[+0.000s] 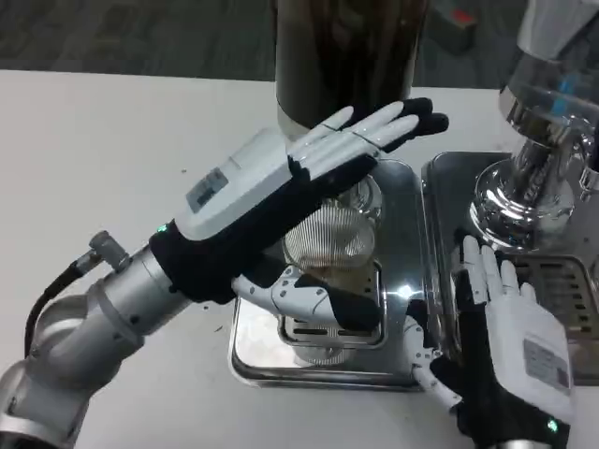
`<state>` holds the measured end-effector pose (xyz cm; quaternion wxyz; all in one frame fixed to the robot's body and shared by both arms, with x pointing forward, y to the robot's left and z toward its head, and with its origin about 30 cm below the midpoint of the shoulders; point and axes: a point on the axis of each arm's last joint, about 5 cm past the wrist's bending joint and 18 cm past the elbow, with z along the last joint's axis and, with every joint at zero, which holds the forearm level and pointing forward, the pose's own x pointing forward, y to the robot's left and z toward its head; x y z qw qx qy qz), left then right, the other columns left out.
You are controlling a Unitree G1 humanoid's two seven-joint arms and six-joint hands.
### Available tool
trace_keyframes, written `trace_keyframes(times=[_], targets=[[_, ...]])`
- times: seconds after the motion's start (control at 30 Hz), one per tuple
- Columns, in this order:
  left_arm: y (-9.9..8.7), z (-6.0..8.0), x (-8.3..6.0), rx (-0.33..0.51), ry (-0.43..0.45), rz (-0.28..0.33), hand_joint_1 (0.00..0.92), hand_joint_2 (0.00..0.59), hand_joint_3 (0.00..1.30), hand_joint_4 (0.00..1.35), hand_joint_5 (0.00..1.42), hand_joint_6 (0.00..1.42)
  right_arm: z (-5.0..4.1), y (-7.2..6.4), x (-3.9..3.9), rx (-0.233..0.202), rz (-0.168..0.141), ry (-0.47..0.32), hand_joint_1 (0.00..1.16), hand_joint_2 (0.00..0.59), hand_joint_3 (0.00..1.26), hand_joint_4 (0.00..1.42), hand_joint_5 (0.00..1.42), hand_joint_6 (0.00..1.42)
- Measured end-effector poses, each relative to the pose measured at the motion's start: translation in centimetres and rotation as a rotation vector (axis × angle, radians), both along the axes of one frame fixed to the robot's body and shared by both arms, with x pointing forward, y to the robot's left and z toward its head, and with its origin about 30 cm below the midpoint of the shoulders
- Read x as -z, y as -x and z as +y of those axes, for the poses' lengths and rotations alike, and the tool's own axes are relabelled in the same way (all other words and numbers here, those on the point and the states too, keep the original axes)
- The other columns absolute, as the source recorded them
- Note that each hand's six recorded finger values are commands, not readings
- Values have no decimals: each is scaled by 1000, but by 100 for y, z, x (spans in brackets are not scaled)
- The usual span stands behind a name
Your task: Grasp the cup under the faucet to collect the drink, then remove the cup.
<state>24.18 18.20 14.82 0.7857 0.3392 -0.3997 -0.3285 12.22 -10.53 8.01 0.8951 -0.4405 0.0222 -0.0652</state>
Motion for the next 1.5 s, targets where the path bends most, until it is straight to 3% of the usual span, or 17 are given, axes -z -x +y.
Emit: trace_keyframes(times=[0.07,0.23,0.47,0.57,0.67,1.13,1.33,1.5], targets=[[0,7,-2,-2,-2,-1,0,80,88,0,121,30,-39,-22,-24,-9,11,-101,356,440,0,0,0,0],[1,8,-1,-3,0,-2,0,82,91,0,121,35,-89,-57,-48,-40,15,-253,368,409,0,0,0,39],[3,-1,5,2,-1,0,0,82,100,0,126,38,-103,-95,-79,-95,-15,-353,407,367,0,0,0,51],[5,-8,10,8,-9,2,0,83,104,0,129,38,-117,-93,-56,-116,2,-394,410,367,0,0,0,50],[4,-18,10,14,-21,-1,0,83,107,0,131,39,-125,-87,-29,-122,19,-395,412,367,0,0,0,50],[4,-24,11,23,-33,-2,0,90,134,0,147,53,-130,-86,-24,-125,19,-392,422,369,0,0,0,50],[5,-28,12,25,-34,-1,0,91,148,0,157,55,-142,-86,-12,-126,19,-419,476,320,0,0,0,38],[5,-30,13,27,-34,0,0,91,152,0,158,56,-153,-89,13,-155,26,-456,537,278,0,0,0,1]])
